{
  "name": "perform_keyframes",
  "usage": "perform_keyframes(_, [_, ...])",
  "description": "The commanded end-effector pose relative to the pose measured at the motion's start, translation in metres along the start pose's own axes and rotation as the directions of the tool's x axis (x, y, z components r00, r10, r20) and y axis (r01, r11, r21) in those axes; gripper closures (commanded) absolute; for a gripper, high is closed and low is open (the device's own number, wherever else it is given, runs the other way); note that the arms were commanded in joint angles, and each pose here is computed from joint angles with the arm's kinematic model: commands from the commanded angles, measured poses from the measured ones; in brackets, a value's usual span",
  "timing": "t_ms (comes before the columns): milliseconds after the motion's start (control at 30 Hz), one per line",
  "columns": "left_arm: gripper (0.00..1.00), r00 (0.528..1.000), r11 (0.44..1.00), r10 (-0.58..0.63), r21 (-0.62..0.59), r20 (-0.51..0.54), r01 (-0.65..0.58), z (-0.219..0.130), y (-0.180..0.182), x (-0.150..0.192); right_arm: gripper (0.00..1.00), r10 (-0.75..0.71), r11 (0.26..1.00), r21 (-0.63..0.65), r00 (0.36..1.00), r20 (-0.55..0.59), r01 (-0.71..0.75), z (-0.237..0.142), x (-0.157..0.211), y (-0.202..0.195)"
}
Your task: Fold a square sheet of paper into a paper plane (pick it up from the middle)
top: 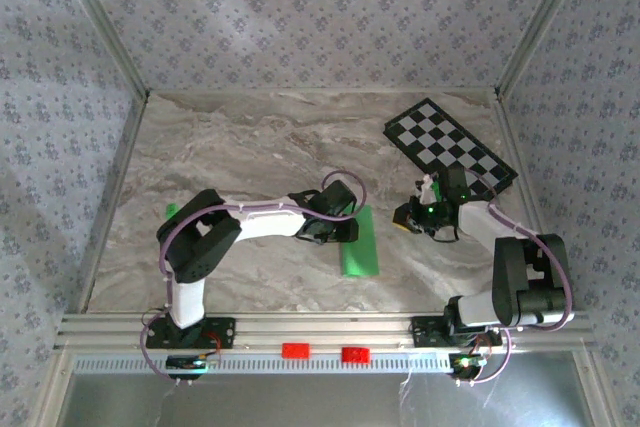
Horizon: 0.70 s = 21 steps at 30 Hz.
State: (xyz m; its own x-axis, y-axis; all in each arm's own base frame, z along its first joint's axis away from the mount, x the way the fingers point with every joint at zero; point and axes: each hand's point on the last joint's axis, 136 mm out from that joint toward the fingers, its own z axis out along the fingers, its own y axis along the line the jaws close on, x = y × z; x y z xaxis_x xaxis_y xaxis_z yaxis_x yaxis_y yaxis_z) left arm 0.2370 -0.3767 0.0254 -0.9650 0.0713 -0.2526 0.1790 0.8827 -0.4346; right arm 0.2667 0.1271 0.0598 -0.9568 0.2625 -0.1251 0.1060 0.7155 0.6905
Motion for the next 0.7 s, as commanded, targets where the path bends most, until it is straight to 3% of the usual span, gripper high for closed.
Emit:
perform_keyframes(0, [0.60,0.998,0.991,0.006,-0.137,-0.060,-0.014,0.0252,0.0381,0.0183,0.92,0.022,1.000,0.004,1.000,-0.018,-0.022,0.0003,0.0054,-0.0032])
perform_keyframes(267, [0.62,0.999,0.987,-0.013,-0.162,-0.052,0.004,0.0273,0.0466,0.0208,0.92,0.030,1.000,0.001,0.999,-0.033,-0.030,0.0057,0.0077,-0.0063])
perform_keyframes(667, [0.57,0.997,0.982,0.037,-0.182,-0.073,-0.050,0.0298,0.0475,0.0188,0.92,0.036,0.999,-0.002,0.998,-0.049,-0.036,0.0080,0.0114,-0.0081])
